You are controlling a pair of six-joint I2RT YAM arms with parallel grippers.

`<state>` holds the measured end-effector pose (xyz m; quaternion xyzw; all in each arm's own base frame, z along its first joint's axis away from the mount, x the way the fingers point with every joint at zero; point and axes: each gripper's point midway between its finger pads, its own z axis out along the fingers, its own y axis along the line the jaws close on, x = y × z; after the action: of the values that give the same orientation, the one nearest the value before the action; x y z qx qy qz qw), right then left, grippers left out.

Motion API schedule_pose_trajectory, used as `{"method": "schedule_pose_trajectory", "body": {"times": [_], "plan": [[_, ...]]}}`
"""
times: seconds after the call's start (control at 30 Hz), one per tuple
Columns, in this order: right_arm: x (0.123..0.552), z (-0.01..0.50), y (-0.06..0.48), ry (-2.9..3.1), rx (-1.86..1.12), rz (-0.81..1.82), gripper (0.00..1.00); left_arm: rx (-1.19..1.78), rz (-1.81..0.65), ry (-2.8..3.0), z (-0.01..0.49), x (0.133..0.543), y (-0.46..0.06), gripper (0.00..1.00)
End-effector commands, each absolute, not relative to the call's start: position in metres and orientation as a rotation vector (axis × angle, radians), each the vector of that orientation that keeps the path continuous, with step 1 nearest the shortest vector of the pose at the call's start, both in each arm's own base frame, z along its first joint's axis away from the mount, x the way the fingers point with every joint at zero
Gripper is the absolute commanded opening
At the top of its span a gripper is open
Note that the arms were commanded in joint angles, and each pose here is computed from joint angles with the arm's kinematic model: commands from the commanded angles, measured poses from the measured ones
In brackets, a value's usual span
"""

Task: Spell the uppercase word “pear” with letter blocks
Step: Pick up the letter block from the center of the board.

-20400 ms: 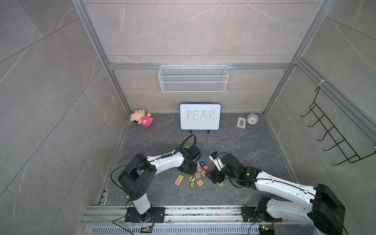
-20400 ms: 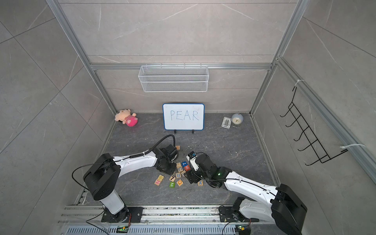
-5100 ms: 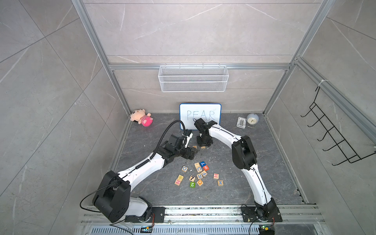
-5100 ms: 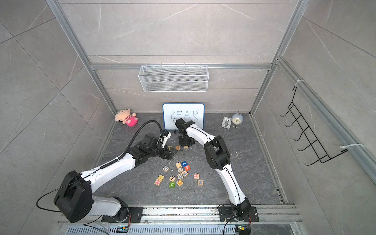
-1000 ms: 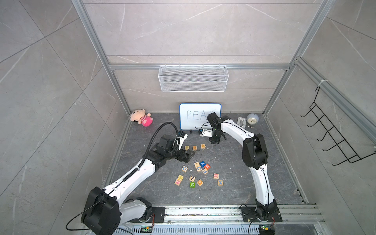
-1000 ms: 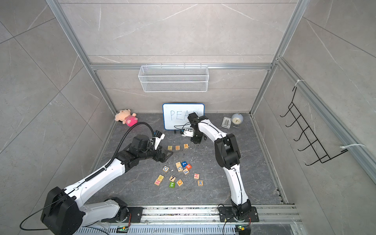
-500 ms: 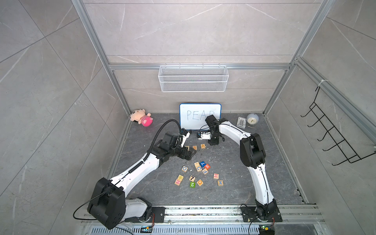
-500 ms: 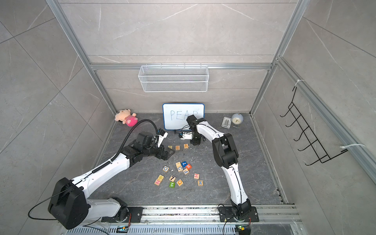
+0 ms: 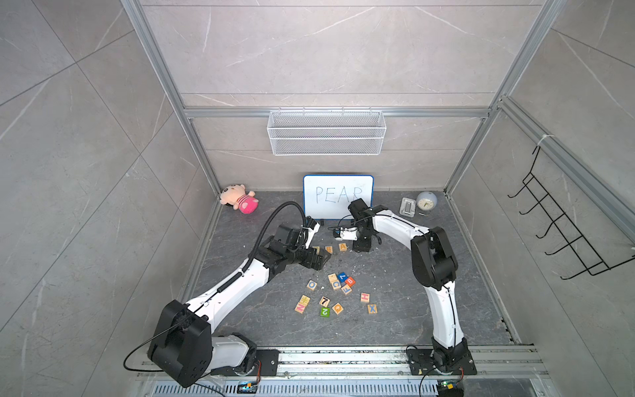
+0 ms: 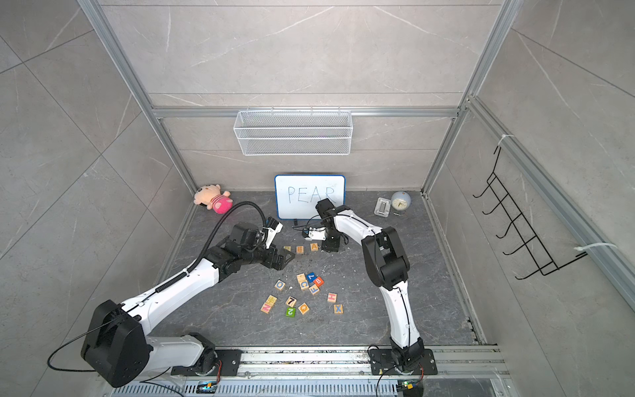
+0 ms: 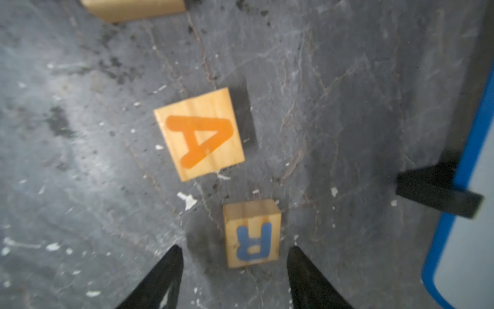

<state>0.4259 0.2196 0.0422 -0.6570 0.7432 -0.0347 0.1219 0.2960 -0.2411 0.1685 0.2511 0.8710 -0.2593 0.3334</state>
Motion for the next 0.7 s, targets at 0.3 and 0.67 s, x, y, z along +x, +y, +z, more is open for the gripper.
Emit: {"method": "schedule_pose_trajectory", "body": {"times": [0.3,0.67], "plan": [[0.441,0.194,0.208,2.440,-0.200,0.184,0.90,0.671,-0.641,2.212,0.189,0.298,-0.239,0.97],[0.408,0.109,0.194,2.707,0.127,-0.047,0.82,0.724,-0.686,2.174,0.189,0.296,-0.248,0.97]]}}
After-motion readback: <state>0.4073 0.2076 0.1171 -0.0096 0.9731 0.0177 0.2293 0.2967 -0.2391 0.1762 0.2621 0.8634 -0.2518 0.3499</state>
